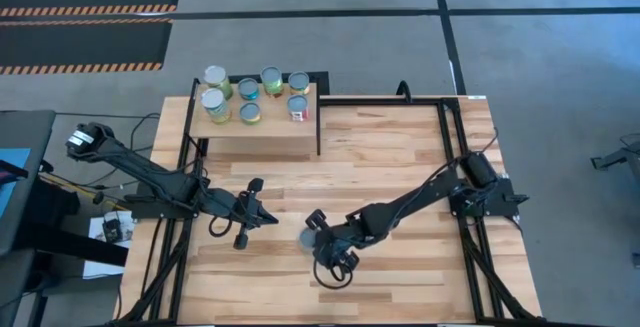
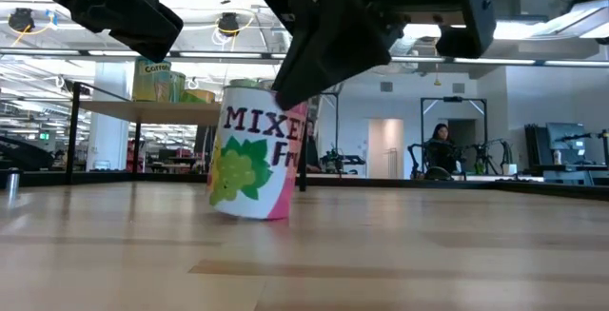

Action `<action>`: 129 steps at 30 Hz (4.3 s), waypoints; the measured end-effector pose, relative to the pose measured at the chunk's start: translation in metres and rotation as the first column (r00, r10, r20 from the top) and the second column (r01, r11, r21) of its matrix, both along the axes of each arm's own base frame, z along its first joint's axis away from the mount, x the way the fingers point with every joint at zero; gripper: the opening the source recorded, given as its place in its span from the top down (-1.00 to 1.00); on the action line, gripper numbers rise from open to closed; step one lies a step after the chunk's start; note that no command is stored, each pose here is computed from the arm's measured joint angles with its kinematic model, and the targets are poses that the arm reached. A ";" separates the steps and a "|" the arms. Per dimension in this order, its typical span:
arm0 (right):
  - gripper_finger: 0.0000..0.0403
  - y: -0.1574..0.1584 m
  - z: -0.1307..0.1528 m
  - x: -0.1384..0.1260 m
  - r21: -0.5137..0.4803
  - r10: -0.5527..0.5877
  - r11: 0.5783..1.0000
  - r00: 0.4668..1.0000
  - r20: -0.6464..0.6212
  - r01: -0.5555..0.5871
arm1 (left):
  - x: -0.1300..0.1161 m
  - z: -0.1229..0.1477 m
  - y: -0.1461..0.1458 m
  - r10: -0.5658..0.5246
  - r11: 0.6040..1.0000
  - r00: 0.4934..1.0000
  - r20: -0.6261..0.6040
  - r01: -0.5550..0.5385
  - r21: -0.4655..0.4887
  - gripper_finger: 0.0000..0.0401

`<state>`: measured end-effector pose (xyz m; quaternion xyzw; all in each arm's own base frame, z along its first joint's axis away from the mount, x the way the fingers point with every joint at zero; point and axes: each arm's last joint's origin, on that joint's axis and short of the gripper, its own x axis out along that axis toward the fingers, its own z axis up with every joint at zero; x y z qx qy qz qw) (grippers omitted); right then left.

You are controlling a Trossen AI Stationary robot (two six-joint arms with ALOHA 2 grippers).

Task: Pick and place cans onto a shelf
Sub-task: Put the canned mixed fruit on the shelf

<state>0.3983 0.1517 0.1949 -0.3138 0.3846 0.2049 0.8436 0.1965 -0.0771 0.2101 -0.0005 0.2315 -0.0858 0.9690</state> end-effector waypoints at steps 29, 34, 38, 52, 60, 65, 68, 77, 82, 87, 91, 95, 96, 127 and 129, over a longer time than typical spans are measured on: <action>0.75 -0.123 0.004 0.064 0.174 -0.206 0.964 0.978 0.012 0.201 | 0.000 0.000 0.000 0.000 1.000 1.000 0.001 0.000 0.001 1.00; 0.58 -0.128 0.005 0.065 0.194 -0.239 0.954 0.971 0.024 0.230 | 0.000 0.000 0.000 0.000 1.000 1.000 0.002 0.000 0.006 1.00; 0.42 -0.130 0.006 0.067 0.215 -0.264 0.944 0.964 0.030 0.252 | 0.000 0.000 0.000 0.002 1.000 1.000 0.002 -0.002 0.008 1.00; 0.80 -0.122 0.036 0.008 0.199 -0.283 0.941 0.959 0.023 0.273 | 0.000 0.000 0.001 0.043 0.999 0.999 0.010 -0.043 0.027 1.00; 0.91 -0.125 0.004 -0.056 0.393 -0.384 0.883 0.879 0.284 0.258 | 0.001 0.001 0.003 0.107 0.994 0.994 0.026 -0.107 0.028 1.00; 0.96 -0.139 0.007 -0.096 0.478 -0.432 0.858 0.767 0.475 0.188 | 0.002 0.005 0.004 0.160 0.987 0.987 0.024 -0.160 0.023 1.00; 0.93 -0.149 0.008 -0.114 0.505 -0.467 0.846 0.692 0.551 0.169 | 0.004 0.012 0.004 0.187 0.982 0.982 0.015 -0.188 0.024 1.00; 0.97 -0.156 0.004 -0.138 0.512 -0.515 0.831 0.649 0.560 0.216 | 0.027 0.020 -0.003 0.290 0.955 0.943 -0.160 -0.275 0.111 0.98; 0.92 -0.155 0.005 -0.138 0.513 -0.512 0.832 0.649 0.563 0.211 | 0.055 0.021 -0.010 0.316 0.943 0.913 -0.259 -0.273 0.189 0.82; 0.93 -0.156 0.004 -0.138 0.512 -0.513 0.832 0.650 0.561 0.214 | 0.083 0.015 -0.010 0.379 0.918 0.848 -0.370 -0.295 0.264 0.61; 0.95 -0.156 0.003 -0.138 0.512 -0.512 0.832 0.652 0.559 0.215 | 0.101 0.004 -0.007 0.413 0.901 0.796 -0.443 -0.285 0.328 0.48; 0.93 -0.156 0.003 -0.138 0.511 -0.512 0.832 0.654 0.557 0.217 | 0.110 -0.007 -0.004 0.436 0.888 0.755 -0.490 -0.272 0.372 0.43; 0.93 -0.156 0.003 -0.138 0.511 -0.513 0.832 0.654 0.557 0.217 | 0.111 -0.008 -0.003 0.446 0.882 0.752 -0.486 -0.278 0.379 0.43; 0.94 -0.156 0.004 -0.138 0.518 -0.517 0.828 0.650 0.557 0.214 | 0.085 0.154 0.104 0.645 0.762 0.674 -0.361 -0.532 0.368 1.00; 0.94 -0.156 0.004 -0.138 0.519 -0.517 0.828 0.649 0.557 0.214 | 0.084 0.159 0.122 0.663 0.748 0.657 -0.360 -0.557 0.362 1.00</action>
